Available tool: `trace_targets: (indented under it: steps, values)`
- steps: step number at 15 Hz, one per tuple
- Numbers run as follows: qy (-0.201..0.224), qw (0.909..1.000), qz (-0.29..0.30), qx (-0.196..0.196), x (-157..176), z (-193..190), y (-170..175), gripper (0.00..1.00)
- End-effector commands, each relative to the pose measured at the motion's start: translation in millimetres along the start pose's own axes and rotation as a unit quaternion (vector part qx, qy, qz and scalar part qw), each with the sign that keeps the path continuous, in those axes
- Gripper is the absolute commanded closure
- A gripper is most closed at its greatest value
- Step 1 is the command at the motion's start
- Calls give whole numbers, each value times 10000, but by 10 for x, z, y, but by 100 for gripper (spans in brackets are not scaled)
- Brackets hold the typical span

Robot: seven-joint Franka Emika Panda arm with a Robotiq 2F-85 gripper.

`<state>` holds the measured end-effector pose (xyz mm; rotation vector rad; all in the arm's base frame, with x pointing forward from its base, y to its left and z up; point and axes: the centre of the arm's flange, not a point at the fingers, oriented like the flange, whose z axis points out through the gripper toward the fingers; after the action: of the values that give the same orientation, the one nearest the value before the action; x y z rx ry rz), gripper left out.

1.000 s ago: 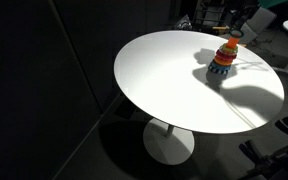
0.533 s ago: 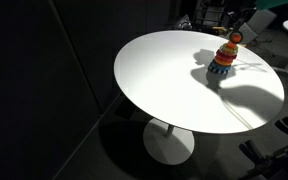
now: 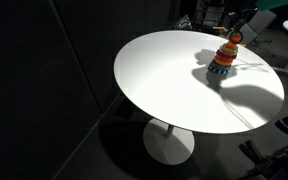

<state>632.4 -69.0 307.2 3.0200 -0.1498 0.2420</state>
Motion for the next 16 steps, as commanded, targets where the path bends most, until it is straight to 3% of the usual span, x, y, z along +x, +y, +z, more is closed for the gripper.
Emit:
trace_targets:
  steps: [1, 2, 3, 5, 16]
  values:
    - [63, 9999, -67, 76, 18, -67, 53, 62]
    - [67, 9999, -72, 72, 18, -71, 53, 29]
    - [68, 9999, -77, 70, 18, -73, 52, 10]
    - [73, 9999, -86, 77, 20, -79, 49, 0]
    - [78, 9994, -278, 184, -20, -249, -51, 0]
